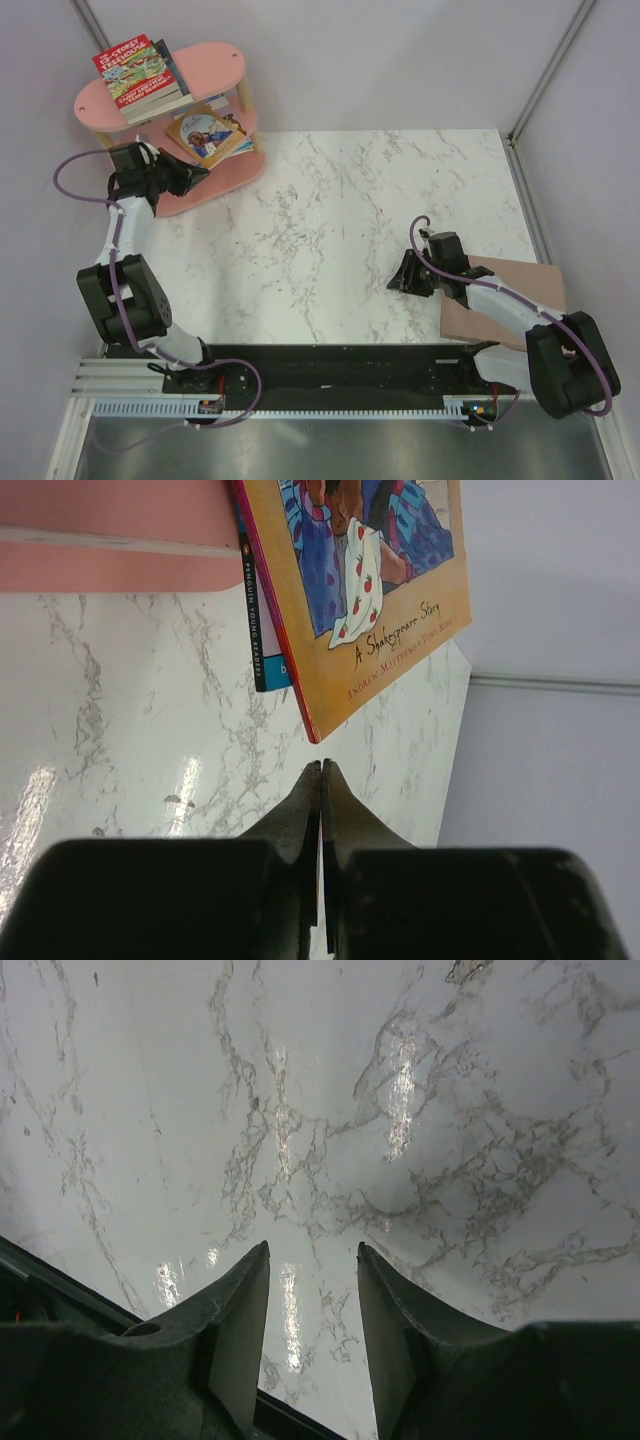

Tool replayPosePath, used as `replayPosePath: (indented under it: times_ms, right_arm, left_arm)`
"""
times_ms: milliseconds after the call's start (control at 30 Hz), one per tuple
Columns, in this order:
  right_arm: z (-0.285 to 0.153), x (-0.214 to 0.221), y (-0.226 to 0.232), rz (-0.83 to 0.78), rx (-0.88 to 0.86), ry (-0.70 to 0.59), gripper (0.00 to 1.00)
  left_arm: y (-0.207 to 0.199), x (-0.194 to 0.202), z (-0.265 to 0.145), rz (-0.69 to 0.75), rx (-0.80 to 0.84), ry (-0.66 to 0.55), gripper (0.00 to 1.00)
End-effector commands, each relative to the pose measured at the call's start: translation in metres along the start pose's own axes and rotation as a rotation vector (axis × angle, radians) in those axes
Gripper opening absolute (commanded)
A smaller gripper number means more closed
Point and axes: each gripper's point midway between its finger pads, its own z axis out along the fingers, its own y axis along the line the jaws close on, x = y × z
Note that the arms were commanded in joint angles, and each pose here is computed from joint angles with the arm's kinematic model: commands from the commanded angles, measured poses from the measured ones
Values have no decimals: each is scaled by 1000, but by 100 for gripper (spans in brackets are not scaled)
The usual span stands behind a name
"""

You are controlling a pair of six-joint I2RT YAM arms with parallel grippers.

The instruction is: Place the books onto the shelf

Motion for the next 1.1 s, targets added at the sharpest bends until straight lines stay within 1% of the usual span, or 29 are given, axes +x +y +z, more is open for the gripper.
replayPosePath:
  times_ms: [0,67,100,133,167,200,467,700,900,933,1033,1067]
  right_arm:
    - [3,-2,5,1,-29,-12,48]
    - [3,-1,4,3,-29,-12,49]
    - [3,-1,5,3,-31,-10,49]
    - [3,-1,5,4,-32,-11,49]
    - [3,0,4,5,-29,-10,49]
    - [4,-1,5,7,-33,-12,49]
    - [4,1,4,7,-38,-9,50]
    - [5,2,4,4,-39,-5,50]
    - [4,6,3,10,-40,5,50]
    - [4,6,3,9,-41,4,50]
    - [4,8,2,10,-43,6,51]
    - [3,7,4,8,-47,3,50]
  left_arm:
    - [-26,-16,-20,110,17,-67,2]
    - [-27,-16,-20,107,23,-59,2]
    - [-27,-15,-19,99,21,-57,19]
    - [-26,-14,-20,95,20,-58,29]
    - [-26,-14,-19,89,27,-65,35]
    - [-27,-14,-19,85,34,-70,37]
    - [-18,-9,-10,5,45,-80,37]
    - [-19,-10,-3,8,45,-108,37]
    - [-18,-6,5,-2,40,-99,35]
    - [-19,-7,6,-1,41,-102,34]
    - [-16,-8,9,-2,29,-110,27]
    - [-16,-9,9,-5,27,-112,22]
